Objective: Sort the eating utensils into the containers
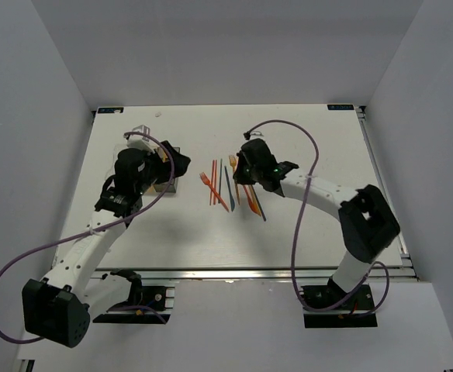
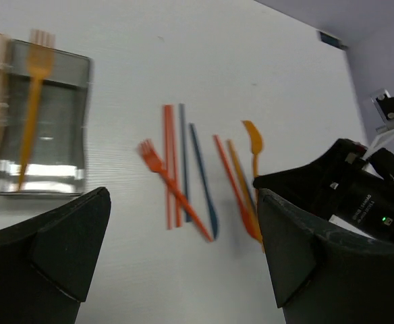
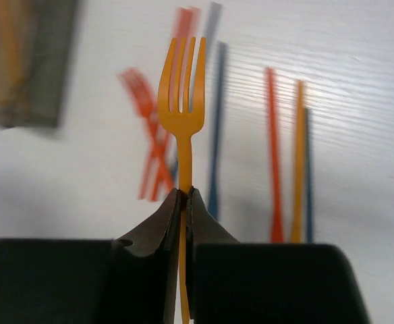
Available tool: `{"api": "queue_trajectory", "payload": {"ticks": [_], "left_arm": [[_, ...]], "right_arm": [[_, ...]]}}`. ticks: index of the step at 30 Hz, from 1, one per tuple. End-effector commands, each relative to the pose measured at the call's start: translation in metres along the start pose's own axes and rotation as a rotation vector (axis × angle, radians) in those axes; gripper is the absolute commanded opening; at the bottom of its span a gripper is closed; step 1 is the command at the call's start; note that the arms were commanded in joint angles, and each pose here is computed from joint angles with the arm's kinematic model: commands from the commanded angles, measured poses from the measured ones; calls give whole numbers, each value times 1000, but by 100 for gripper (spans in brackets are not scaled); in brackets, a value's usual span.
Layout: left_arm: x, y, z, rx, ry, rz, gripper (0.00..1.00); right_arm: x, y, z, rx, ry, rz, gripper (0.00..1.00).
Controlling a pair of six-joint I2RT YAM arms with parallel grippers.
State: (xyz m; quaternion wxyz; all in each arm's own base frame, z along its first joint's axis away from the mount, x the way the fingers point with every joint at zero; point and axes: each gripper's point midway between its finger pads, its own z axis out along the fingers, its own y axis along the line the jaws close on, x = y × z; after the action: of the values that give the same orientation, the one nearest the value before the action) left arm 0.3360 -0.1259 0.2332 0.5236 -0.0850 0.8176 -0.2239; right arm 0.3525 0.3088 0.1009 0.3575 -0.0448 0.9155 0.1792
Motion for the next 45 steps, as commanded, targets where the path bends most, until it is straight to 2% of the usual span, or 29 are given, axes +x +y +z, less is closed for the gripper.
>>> {"api": "queue_trajectory", "payload": {"ticks": [1, 3, 4, 6, 12, 15, 19, 20, 22, 23, 27, 29, 30, 31, 32, 33, 35, 36, 38, 39, 42, 43, 45], "left_arm": [[-9, -68, -3, 350, -18, -175, 98], [-9, -78, 2, 406, -15, -200, 98], [-6, -84, 2, 438, 5, -221, 98], [-2, -89, 5, 455, 18, -230, 98], [4, -96, 7, 497, 29, -267, 96], [7, -94, 11, 489, 39, -276, 90], [6, -94, 12, 486, 36, -282, 72], [5, -94, 11, 489, 33, -283, 58], [5, -96, 11, 492, 40, -284, 42], [4, -97, 11, 494, 43, -280, 25], [10, -92, 14, 462, 70, -254, 0], [12, -91, 16, 452, 81, -239, 0], [12, -89, 17, 439, 87, -206, 0], [8, -86, 19, 416, 81, -180, 0], [4, -81, 22, 384, 73, -148, 0], [0, -69, 27, 307, 100, -56, 0], [-22, -32, 41, 110, 54, 23, 0], [-31, -18, 52, 46, 80, 97, 0], [-40, 8, 64, -28, 133, 143, 0], [-57, 13, 79, -45, 129, 189, 0], [-69, 44, 104, -135, 172, 200, 0], [-92, 45, 108, -154, 128, 203, 0], [-101, 60, 119, -234, 103, 215, 0]], "right_arm": [[-37, 67, -48, -363, -143, -51, 0], [-24, 83, -67, -503, -133, -73, 0], [-33, 95, -80, -572, -186, -80, 0], [-36, 109, -104, -658, -209, -95, 0], [-49, 139, -132, -695, -279, -159, 0], [-43, 151, -133, -682, -289, -205, 0], [-40, 156, -128, -665, -289, -224, 0], [-39, 156, -127, -661, -286, -224, 0], [-38, 155, -122, -647, -282, -218, 0], [-40, 154, -121, -636, -288, -208, 0], [-46, 153, -119, -616, -306, -189, 0], [-49, 152, -121, -608, -317, -178, 0], [-51, 146, -118, -576, -326, -158, 21], [-53, 140, -120, -550, -330, -142, 58], [-56, 131, -118, -499, -342, -121, 89], [-61, 119, -122, -469, -351, -94, 89], [-61, 92, -119, -380, -339, -61, 89], [-63, 74, -122, -342, -352, -42, 89], [-63, 51, -124, -290, -357, -26, 89], [-64, 35, -127, -270, -368, -16, 89], [-67, 12, -136, -244, -378, -18, 89], [-66, 6, -137, -228, -376, -37, 89], [-70, -4, -144, -203, -397, -47, 89]]}}
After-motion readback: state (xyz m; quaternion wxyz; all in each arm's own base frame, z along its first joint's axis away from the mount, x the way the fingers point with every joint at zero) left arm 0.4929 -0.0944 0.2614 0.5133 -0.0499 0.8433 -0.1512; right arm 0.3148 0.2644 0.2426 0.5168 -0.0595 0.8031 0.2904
